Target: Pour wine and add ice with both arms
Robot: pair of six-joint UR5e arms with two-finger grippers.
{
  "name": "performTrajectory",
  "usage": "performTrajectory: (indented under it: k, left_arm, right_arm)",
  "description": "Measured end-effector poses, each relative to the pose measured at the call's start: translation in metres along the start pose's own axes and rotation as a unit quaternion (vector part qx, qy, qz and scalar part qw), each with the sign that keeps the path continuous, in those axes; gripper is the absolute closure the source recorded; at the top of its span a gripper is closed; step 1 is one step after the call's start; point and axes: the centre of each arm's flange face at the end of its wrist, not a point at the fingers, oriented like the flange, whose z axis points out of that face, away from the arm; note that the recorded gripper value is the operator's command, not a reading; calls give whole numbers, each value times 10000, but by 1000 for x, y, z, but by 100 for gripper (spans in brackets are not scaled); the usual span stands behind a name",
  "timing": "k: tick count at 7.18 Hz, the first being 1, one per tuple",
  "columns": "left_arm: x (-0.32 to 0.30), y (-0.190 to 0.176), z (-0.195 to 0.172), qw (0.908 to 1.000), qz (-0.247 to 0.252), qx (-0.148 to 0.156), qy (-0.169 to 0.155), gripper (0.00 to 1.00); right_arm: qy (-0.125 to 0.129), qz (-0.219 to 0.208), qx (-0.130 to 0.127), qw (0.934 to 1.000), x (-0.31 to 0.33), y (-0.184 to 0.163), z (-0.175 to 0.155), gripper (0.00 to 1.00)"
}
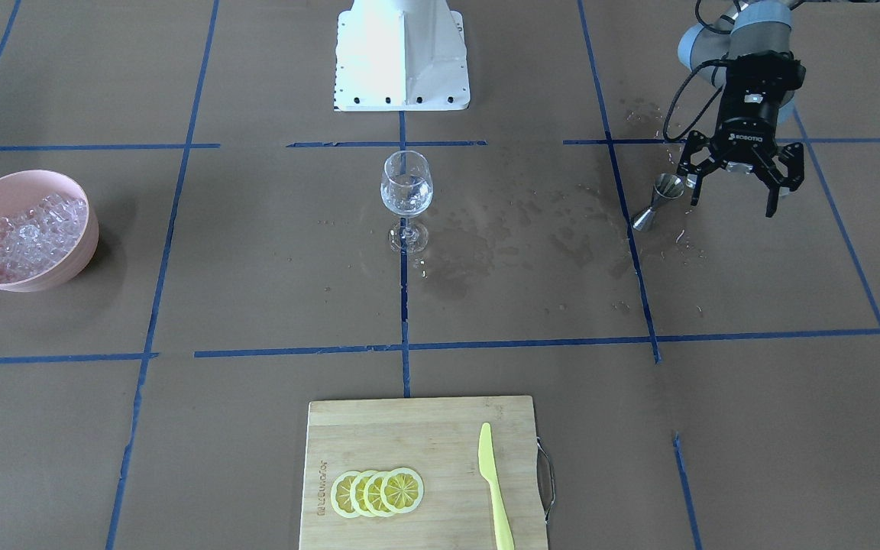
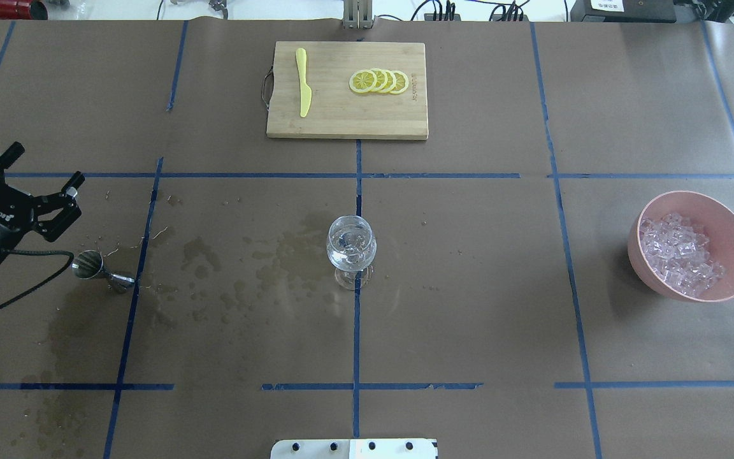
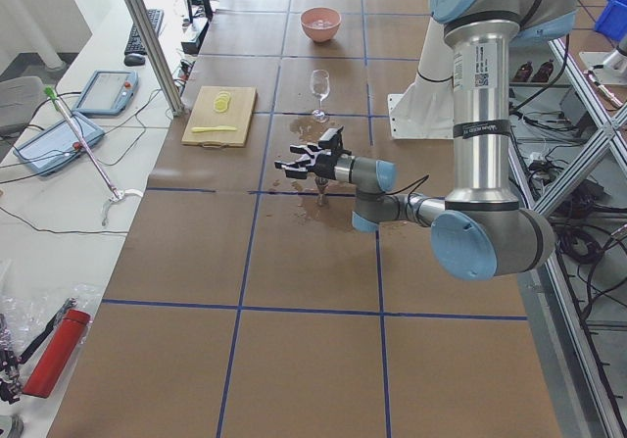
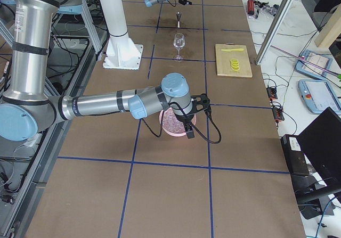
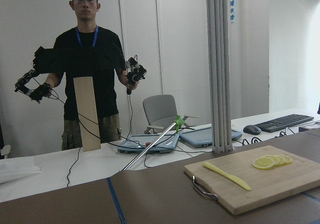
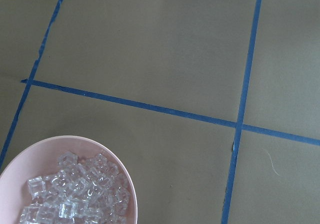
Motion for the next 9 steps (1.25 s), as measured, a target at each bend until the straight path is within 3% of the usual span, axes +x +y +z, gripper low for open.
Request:
performTrajectory:
  k: [2,4,5,7,8,9]
  left_arm:
    - [-55,-21,47,9919,1053,-700,111,2]
    - [-116,-31,72,9694,1742,-1705,283,1]
    - [-151,-32,77,9532,1956,-2276,369,1]
    - [-239,-52,72,9235,1845,-3325,499,0]
    - [-277,-59,63,9106,1489,-3827,475,0]
    - [-303,-58,56,8919,1098,-4373,355,0]
  right_arm:
    - [1,2,-4,10000,0,1,0,0]
    - [0,0,-7,10000,1,1,1,0]
    - [1,-1,-9,10000,1,1,1,0]
    - [3,0,-24,10000,2,3,2,0]
    - [5,1,-33,10000,3,5,2,0]
    - [6,3,-40,10000,3,6,2,0]
